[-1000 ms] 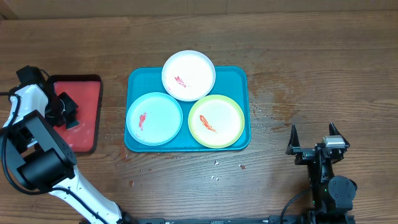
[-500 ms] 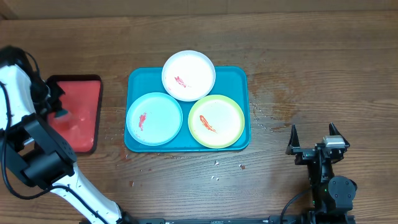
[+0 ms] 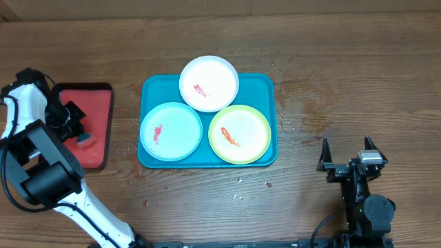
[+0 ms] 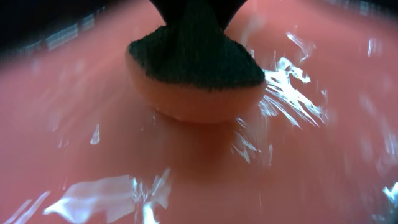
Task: Clean dirty plates on tray and stack at the side
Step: 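Dip and rub the sponge in the red tray's water with left gripper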
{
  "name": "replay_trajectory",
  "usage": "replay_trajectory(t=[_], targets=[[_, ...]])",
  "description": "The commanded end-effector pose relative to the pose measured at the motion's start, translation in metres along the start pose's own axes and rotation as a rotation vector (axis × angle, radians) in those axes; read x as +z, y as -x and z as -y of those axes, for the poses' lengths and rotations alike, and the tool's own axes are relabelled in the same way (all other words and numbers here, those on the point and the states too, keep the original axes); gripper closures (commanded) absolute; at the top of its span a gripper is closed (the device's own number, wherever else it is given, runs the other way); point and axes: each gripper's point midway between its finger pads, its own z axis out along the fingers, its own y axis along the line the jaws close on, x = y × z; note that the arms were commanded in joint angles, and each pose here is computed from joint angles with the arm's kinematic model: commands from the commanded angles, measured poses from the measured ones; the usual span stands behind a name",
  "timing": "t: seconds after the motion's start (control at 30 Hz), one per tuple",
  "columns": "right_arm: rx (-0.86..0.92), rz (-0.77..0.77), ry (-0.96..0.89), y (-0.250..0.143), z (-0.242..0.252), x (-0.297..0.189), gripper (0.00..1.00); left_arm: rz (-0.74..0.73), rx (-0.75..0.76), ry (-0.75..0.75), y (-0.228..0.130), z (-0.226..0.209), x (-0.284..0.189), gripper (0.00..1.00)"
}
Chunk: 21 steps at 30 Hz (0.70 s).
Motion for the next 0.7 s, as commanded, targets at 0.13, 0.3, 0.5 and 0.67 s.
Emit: replay_trajectory(t=[0.13,0.3,0.5,0.67], targets=[[0.0,0.006,-0.003,-0.001,0.001,0.0,0.0,0.121,0.024,-0.053,0.014,0.012,-0.091,0.96],[0.0,0.006,-0.003,-0.001,0.001,0.0,0.0,0.163,0.005,-0.011,0.016,0.004,-0.097,0.96],[0.0,0.006,-0.004,-0.001,0.001,0.0,0.0,0.14,0.004,0.005,0.012,-0.002,-0.034,0.96],[0.0,0.006,-0.003,-0.001,0.001,0.0,0.0,0.131,0.028,0.01,0.009,-0.004,-0.031,0.96]])
